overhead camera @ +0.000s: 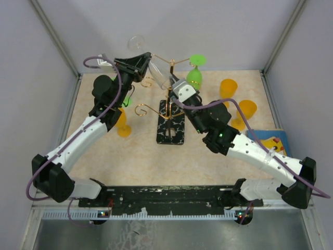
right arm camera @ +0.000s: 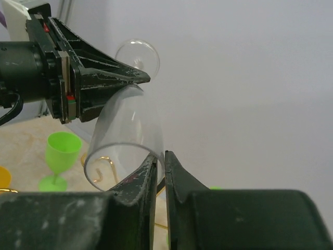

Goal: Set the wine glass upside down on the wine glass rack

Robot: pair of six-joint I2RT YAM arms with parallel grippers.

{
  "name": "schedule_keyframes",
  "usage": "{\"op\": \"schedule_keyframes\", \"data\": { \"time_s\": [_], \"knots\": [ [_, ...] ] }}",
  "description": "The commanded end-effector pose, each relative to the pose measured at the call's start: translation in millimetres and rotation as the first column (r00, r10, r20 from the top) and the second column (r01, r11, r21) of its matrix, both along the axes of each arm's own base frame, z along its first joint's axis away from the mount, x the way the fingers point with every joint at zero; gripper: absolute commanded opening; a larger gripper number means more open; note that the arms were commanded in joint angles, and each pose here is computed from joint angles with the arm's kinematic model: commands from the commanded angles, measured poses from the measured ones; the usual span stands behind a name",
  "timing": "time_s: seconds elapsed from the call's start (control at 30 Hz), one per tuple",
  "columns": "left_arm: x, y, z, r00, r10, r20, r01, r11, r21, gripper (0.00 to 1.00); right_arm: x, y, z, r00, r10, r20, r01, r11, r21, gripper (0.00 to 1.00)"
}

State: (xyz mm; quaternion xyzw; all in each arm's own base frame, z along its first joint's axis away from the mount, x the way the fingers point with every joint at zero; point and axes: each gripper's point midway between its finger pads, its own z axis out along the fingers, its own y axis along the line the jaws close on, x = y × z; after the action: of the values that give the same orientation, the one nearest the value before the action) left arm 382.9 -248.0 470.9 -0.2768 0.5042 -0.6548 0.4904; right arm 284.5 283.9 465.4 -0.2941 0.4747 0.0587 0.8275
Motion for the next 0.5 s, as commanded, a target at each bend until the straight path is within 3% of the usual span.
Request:
{"op": "schedule_keyframes", "data": {
  "time_s": [0.0,0.23,0.37,0.47],
  "knots": [
    [-3,5,19,0.99,0.043,0.133,-0.057,0.993,0.101,0.14,-12,-15,30,0.998,-0.013,0.06,0.008,0.996,0.092,0.16],
    [15,38,24,0.96,0.113,0.256,-0.181,0.949,0.259,0.04,-7,-24,19,0.998,-0.068,0.016,0.067,0.995,0.072,0.38],
    [37,67,29,0.923,0.182,0.339,-0.323,0.846,0.424,0.04,-2,-30,13,0.993,-0.114,-0.01,0.114,0.992,0.054,0.44],
    [46,85,34,0.886,0.198,0.42,-0.41,0.758,0.508,0.11,2,-34,9,0.989,-0.148,-0.026,0.149,0.988,0.046,0.5]
  ]
}}
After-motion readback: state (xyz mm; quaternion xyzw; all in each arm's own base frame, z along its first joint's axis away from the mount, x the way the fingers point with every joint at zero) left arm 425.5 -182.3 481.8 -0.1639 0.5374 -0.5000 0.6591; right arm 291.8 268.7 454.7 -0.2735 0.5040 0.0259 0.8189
